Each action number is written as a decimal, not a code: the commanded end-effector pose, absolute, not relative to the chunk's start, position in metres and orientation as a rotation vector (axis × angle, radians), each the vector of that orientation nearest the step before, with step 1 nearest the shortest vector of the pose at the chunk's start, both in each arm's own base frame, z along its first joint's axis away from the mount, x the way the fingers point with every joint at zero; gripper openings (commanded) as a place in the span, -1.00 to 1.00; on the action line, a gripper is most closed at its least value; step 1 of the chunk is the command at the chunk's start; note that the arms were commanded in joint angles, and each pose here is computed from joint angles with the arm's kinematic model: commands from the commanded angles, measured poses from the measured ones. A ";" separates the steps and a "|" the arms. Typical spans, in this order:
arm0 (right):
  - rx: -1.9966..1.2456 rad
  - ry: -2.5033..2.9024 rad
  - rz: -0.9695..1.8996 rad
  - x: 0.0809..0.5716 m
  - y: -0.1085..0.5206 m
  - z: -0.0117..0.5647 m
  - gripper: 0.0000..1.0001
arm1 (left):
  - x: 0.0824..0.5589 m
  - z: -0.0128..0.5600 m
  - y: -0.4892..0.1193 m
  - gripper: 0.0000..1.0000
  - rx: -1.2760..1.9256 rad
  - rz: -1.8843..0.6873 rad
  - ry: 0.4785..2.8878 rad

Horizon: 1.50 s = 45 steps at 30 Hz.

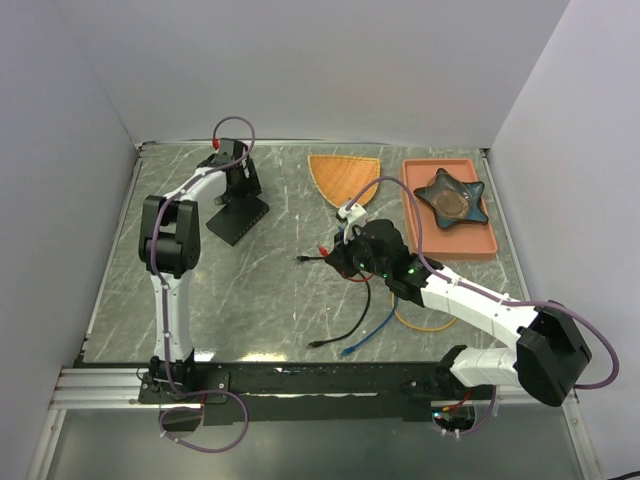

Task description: Insert the plug into the switch port

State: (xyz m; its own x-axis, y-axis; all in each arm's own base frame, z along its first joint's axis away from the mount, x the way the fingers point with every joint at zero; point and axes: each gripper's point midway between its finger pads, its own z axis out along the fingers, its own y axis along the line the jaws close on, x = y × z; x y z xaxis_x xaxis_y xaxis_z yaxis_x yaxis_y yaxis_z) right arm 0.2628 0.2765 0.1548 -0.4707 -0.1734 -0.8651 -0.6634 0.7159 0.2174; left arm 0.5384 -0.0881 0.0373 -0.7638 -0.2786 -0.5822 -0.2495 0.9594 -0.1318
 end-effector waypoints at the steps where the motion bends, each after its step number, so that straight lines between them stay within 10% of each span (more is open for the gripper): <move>1: -0.650 1.975 0.705 0.259 0.276 0.166 -1.00 | 0.490 0.014 -0.094 0.73 -0.350 -0.113 2.604; 26: -0.835 2.015 0.718 0.219 0.311 0.152 -1.00 | 0.336 0.010 -0.148 0.61 -0.388 -0.427 2.669; 45: -0.963 2.029 0.751 0.180 0.334 0.143 -1.00 | 0.325 0.051 -0.091 0.82 -0.526 -0.270 2.457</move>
State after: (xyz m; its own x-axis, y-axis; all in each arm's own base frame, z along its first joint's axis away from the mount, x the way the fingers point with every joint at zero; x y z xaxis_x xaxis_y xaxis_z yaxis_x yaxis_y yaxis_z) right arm 0.1812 0.3217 0.1240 -0.4607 -0.3971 -0.7938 -0.8077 0.5582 0.1896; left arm 0.3372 -0.1159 0.0656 -0.7441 -0.3880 -0.5439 -0.2302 0.9131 -0.3365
